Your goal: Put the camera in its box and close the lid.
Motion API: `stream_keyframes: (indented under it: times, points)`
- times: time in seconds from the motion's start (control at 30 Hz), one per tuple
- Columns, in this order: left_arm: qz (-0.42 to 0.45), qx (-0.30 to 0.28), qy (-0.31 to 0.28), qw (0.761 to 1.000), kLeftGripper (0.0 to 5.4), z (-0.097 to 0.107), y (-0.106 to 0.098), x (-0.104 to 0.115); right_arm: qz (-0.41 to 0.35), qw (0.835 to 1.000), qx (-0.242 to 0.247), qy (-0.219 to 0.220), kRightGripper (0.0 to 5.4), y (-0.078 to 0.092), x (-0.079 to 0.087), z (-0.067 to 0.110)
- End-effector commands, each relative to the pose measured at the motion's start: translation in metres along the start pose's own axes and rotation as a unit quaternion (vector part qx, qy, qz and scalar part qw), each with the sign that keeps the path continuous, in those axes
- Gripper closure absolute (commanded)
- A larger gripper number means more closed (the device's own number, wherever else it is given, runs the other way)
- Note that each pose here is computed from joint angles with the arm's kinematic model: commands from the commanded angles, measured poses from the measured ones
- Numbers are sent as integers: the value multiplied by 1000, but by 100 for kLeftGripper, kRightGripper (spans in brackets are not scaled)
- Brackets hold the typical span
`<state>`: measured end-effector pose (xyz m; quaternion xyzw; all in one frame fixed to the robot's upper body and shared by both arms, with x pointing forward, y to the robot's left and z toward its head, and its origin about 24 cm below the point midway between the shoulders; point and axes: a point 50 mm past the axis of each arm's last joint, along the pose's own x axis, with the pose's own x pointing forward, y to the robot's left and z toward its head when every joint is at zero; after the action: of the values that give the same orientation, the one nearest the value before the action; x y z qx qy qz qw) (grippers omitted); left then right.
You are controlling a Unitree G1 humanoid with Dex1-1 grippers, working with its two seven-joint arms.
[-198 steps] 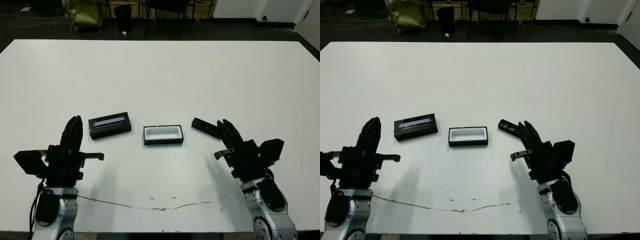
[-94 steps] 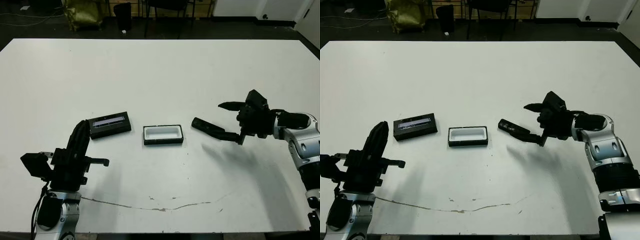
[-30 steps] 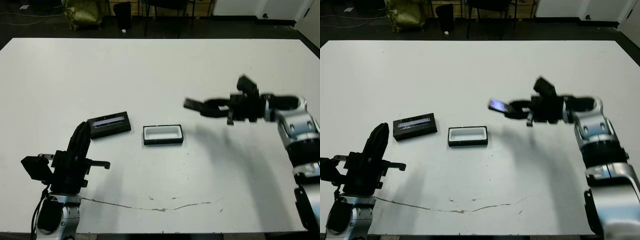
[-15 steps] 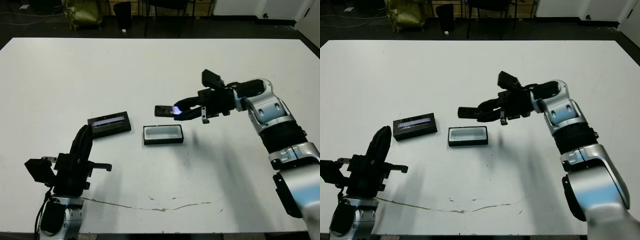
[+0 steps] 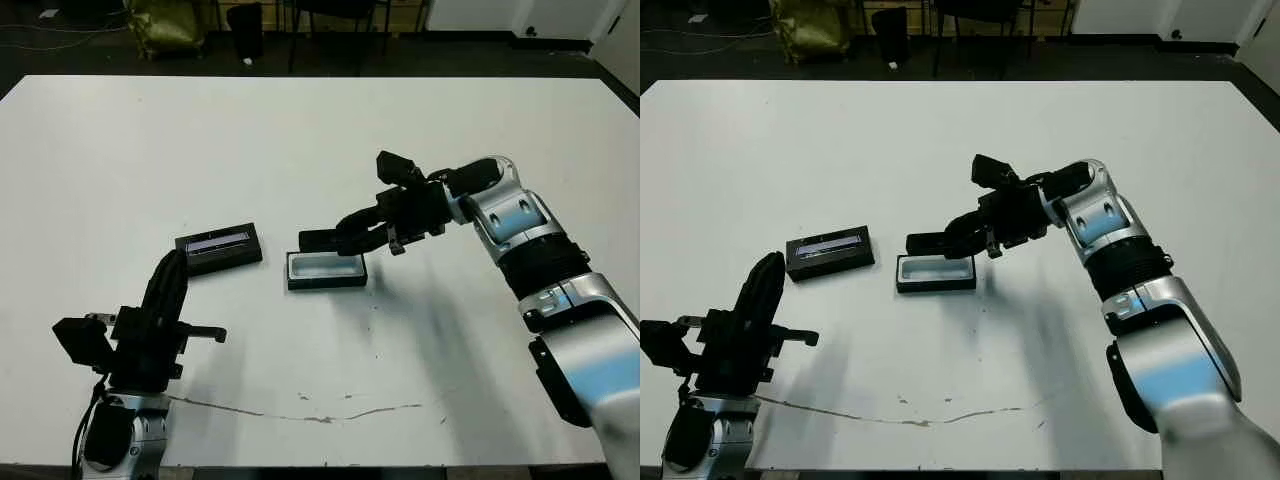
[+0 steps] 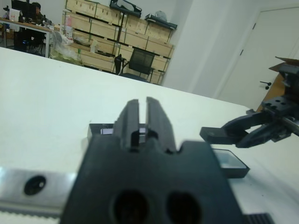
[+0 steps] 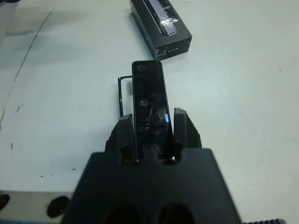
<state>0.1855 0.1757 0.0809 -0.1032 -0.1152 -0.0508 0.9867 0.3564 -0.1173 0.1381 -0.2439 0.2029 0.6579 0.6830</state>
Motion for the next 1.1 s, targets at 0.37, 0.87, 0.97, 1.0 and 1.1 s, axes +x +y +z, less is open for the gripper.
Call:
stream_keyframes:
  times: [0.37,0.87,0.97,1.0,1.1]
  points:
    - [10,-6,18,1000,540,-4,0,-5,13,999,-30,42,492,4,7,2]
    - [12,-6,19,1000,540,-5,0,-5,13,997,-51,65,492,5,15,0]
    - [13,-8,19,1000,540,-5,1,-6,14,996,-50,66,492,5,16,-2]
    - [14,-8,19,1000,540,-5,0,-6,15,997,-44,66,492,5,16,-2]
    - [17,-8,19,1000,540,-4,0,-6,20,997,-37,68,492,5,19,-5]
